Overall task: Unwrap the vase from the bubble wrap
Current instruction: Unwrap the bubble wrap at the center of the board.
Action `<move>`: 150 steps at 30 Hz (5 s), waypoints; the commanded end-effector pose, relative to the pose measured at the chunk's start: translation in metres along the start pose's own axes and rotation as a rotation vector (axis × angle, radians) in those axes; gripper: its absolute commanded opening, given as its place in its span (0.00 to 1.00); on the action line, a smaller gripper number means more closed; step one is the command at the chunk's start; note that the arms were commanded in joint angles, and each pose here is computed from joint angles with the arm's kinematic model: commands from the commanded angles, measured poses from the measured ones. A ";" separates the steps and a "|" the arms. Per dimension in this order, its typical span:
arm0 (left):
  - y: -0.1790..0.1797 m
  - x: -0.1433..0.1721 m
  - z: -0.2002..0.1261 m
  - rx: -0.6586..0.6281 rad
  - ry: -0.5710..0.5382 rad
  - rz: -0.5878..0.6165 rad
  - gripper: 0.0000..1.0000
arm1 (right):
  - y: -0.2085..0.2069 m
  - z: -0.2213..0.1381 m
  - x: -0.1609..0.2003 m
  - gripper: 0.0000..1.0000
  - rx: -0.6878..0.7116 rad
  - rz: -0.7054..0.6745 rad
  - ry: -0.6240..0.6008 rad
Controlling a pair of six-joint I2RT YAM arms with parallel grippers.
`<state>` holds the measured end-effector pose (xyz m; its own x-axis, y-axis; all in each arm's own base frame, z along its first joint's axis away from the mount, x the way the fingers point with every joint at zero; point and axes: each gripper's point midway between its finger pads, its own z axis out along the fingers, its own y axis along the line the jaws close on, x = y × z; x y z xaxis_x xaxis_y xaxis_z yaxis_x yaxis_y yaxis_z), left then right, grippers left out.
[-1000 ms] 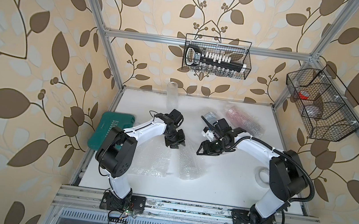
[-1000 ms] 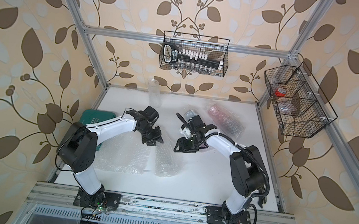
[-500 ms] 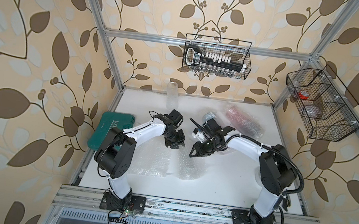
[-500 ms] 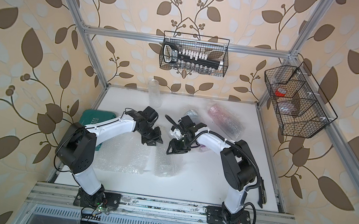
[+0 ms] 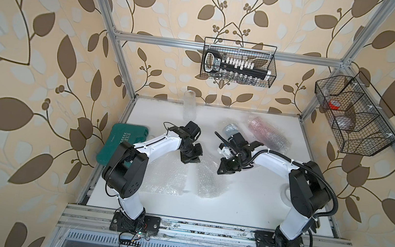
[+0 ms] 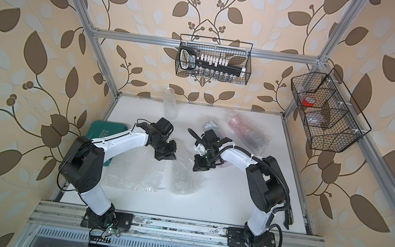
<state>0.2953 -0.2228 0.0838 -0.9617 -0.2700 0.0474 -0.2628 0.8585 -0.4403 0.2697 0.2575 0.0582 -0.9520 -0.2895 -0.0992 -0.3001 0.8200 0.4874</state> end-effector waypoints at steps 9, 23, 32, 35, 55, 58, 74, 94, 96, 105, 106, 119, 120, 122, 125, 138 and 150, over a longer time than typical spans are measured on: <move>0.065 0.023 0.012 -0.264 0.065 0.069 0.00 | -0.020 -0.017 0.026 0.00 0.092 0.008 0.003; 0.034 0.034 -0.006 -0.102 0.070 0.187 0.00 | 0.024 -0.082 -0.013 0.81 0.064 -0.126 -0.190; 0.018 0.025 -0.008 -0.061 0.044 0.195 0.00 | 0.027 -0.038 -0.066 0.81 0.089 -0.190 -0.138; 0.017 0.022 -0.004 -0.060 0.044 0.183 0.00 | 0.027 -0.026 -0.073 0.80 0.075 -0.197 -0.122; 0.006 0.009 -0.005 -0.065 0.025 0.183 0.00 | 0.016 0.020 -0.077 0.53 0.097 -0.188 -0.050; 0.007 0.007 -0.006 -0.071 0.015 0.182 0.00 | 0.007 0.019 -0.079 0.29 0.114 -0.158 -0.061; 0.050 -0.013 -0.022 -0.289 -0.119 0.116 0.00 | -0.030 -0.011 -0.074 0.00 0.160 0.009 -0.165; 0.049 -0.003 -0.047 -0.335 -0.092 0.203 0.63 | -0.032 -0.043 -0.071 0.45 0.194 0.048 -0.233; 0.037 -0.001 -0.061 -0.313 -0.121 0.250 0.81 | -0.030 -0.058 -0.066 0.50 0.229 0.030 -0.252; -0.036 0.035 -0.058 -0.256 -0.122 0.434 0.72 | 0.013 -0.050 -0.022 0.50 -0.009 0.023 -0.164; -0.037 0.036 -0.052 -0.283 -0.117 0.432 0.70 | 0.018 -0.045 -0.020 0.50 -0.040 0.029 -0.158; 0.027 0.026 -0.020 -0.661 -0.126 0.337 0.60 | 0.024 0.021 -0.011 0.51 -0.104 0.056 0.006; 0.030 0.026 -0.020 -0.668 -0.128 0.338 0.60 | 0.022 0.026 -0.013 0.50 -0.098 0.065 0.016; 0.033 0.026 -0.021 -0.674 -0.137 0.336 0.57 | 0.021 0.031 -0.017 0.50 -0.097 0.076 0.015; 0.031 0.027 -0.022 -0.654 -0.144 0.333 0.36 | 0.018 0.036 -0.022 0.50 -0.083 0.079 0.013; 0.060 0.021 -0.068 -0.518 -0.185 0.173 0.00 | -0.004 0.046 -0.014 0.49 -0.005 0.085 0.029; 0.149 0.013 -0.054 -0.422 -0.070 -0.078 0.00 | -0.006 0.038 -0.012 0.49 0.003 0.084 0.016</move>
<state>0.2471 -0.0774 0.0800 -0.9270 -0.3722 -0.0465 -0.3713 0.9281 -0.0283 0.2830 0.2844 0.0255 -0.9729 -0.2274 -0.0429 -0.2160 0.8260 0.5206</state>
